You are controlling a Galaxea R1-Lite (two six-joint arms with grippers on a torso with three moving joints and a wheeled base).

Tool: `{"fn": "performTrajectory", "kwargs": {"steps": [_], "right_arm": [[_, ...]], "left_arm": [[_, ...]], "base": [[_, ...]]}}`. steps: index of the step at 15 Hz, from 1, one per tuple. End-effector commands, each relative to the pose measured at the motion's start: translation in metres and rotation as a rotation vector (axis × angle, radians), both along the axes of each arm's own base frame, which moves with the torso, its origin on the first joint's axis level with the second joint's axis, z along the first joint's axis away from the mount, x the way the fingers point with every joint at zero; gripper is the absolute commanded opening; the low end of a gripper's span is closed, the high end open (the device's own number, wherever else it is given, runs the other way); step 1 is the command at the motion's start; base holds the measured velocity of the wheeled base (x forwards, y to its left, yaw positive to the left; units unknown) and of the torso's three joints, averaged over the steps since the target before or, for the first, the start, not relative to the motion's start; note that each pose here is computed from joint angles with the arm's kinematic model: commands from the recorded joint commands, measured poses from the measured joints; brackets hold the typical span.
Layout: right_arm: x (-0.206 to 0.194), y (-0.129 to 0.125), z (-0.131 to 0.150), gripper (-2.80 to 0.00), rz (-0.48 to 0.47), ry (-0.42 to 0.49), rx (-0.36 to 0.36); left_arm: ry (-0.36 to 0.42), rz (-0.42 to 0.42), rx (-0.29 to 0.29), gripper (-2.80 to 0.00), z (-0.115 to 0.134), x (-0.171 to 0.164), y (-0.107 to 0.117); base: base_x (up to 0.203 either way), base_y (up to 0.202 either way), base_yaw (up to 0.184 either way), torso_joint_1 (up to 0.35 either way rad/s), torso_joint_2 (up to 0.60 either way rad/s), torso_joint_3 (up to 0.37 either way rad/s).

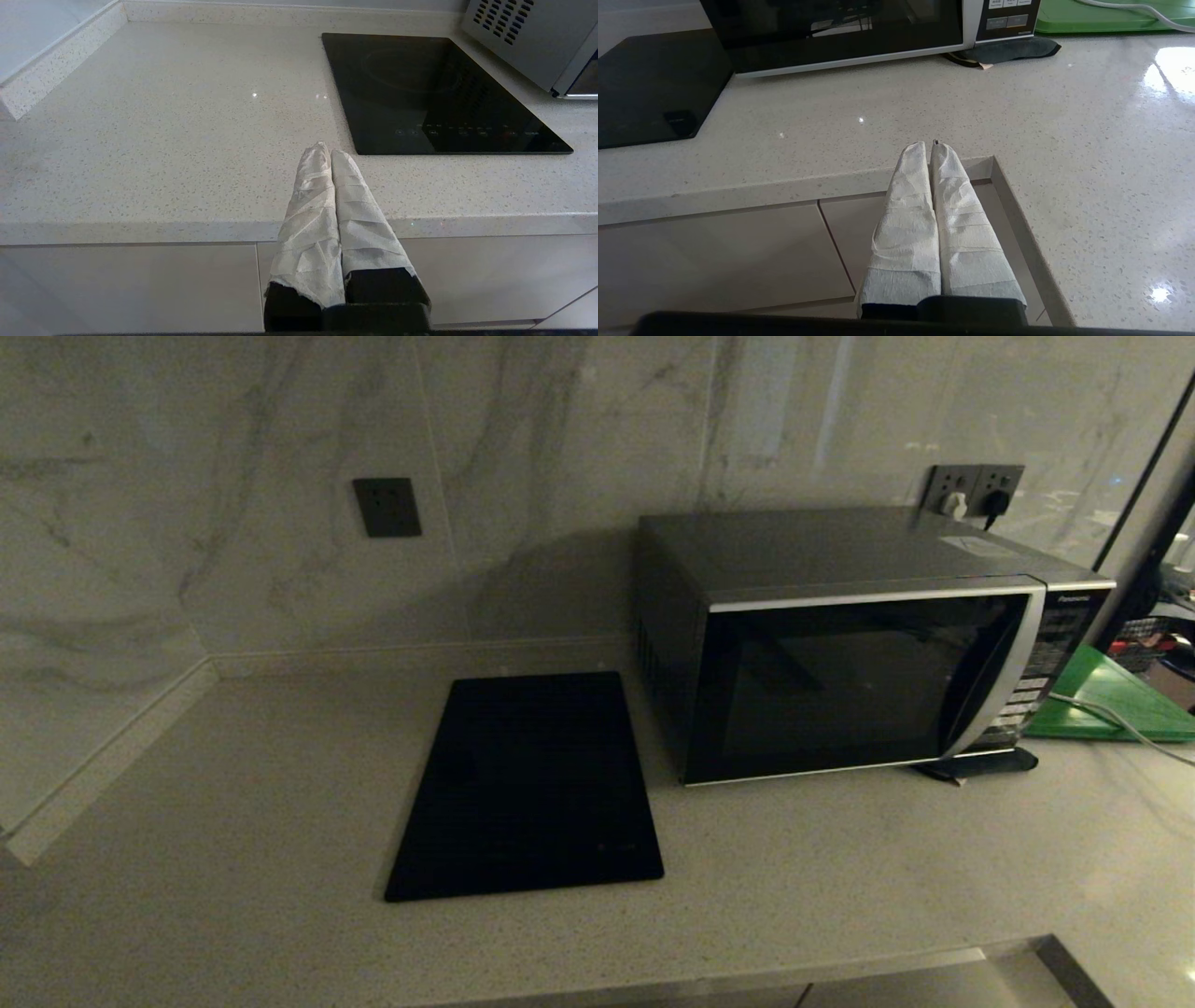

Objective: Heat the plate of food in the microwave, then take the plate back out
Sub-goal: Open the microwave oven

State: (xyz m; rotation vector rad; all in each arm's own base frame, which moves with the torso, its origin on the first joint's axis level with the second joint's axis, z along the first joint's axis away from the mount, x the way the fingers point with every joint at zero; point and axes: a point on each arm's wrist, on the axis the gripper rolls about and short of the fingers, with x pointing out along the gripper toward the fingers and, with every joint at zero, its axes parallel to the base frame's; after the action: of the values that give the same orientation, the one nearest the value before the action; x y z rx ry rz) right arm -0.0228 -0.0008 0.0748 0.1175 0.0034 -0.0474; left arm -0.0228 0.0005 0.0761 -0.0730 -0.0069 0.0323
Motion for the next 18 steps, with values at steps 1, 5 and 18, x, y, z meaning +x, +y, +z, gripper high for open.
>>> {"fn": "performTrajectory", "kwargs": {"steps": [1, 5, 18], "right_arm": [[0.0002, 0.0000, -0.0004, -2.80, 0.000, 0.003, 0.000], [0.0001, 0.0000, -0.0004, -2.80, 0.000, 0.002, 0.000], [0.0002, 0.0000, -0.0004, -2.80, -0.001, 0.002, 0.001]], "left_arm": [[0.001, 0.001, -0.001, -2.80, 0.0001, 0.0001, 0.0000], [0.000, 0.001, -0.001, -2.80, 0.0000, 0.0000, 0.0000], [0.001, 0.001, -0.001, -2.80, 0.0001, 0.0001, 0.0000]], "base": [[0.000, 0.000, 0.000, 0.000, 0.00, 0.000], [0.000, 0.000, 0.000, 0.000, 0.00, 0.000], [0.000, 0.000, 0.000, 0.000, 0.00, 0.000]]}}
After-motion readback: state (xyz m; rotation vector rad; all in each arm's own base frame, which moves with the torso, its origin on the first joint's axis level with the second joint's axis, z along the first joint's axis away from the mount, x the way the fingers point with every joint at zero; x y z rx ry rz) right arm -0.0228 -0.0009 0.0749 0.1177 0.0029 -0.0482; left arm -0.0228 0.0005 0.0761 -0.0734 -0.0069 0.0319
